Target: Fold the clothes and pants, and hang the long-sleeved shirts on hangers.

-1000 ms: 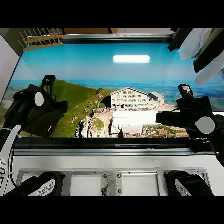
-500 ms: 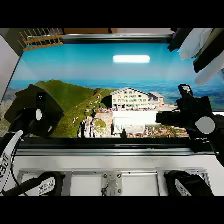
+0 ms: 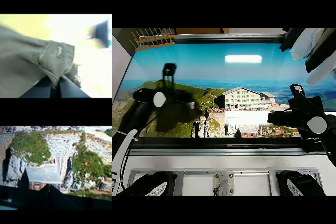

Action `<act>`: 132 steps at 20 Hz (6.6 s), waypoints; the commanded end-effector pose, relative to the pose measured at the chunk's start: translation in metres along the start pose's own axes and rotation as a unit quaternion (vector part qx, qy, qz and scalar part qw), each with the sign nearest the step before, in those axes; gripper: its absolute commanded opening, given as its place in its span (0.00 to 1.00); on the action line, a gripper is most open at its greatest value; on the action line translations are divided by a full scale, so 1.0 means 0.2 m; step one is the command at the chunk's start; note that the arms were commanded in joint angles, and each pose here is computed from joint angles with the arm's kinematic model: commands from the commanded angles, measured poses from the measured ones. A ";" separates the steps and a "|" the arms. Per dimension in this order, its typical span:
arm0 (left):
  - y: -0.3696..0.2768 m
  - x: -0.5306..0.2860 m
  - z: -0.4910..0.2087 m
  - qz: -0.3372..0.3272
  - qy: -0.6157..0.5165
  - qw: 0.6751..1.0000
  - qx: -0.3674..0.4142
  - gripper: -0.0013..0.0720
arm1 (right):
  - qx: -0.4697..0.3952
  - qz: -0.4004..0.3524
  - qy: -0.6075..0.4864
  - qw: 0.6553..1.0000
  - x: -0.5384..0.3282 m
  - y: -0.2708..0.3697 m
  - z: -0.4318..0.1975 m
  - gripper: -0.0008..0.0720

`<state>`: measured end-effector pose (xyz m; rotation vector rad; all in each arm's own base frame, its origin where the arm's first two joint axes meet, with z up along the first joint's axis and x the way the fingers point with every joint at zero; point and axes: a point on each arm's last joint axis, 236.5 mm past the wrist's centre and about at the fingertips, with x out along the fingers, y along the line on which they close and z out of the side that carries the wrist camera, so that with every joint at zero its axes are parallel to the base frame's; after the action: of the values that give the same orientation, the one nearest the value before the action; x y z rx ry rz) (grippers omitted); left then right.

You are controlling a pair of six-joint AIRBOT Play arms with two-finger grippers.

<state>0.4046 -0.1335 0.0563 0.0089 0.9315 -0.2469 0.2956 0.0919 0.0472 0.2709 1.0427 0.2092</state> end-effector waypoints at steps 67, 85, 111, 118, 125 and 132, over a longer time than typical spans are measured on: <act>0.02 0.04 -0.19 -0.144 0.041 0.959 -0.242 0.04 | -0.023 0.133 0.050 0.990 0.49 0.43 0.07 0.08; -0.41 -2.33 0.32 -0.240 -0.447 0.859 -0.066 0.04 | -0.026 0.242 -0.280 0.929 -1.47 0.82 0.43 0.08; -0.08 0.15 -0.39 -0.123 0.135 0.956 -0.230 0.05 | -0.008 -0.006 0.176 0.984 0.46 0.12 0.09 0.08; -0.15 0.32 -0.88 -0.098 0.202 0.947 -0.230 0.04 | -0.007 -0.020 0.205 0.979 0.66 0.07 -0.29 0.08; -0.23 0.36 -1.02 -0.099 0.245 0.941 -0.210 0.05 | -0.001 -0.027 0.218 0.976 0.72 0.03 -0.35 0.08; -0.22 0.08 -0.76 -0.130 0.165 0.956 -0.206 0.77 | -0.025 0.017 0.203 0.979 0.52 0.11 -0.22 0.90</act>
<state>0.2859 -0.1664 -0.0739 -0.4598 1.3567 -0.2661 0.3090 0.1520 -0.0770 0.2238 1.4467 0.2663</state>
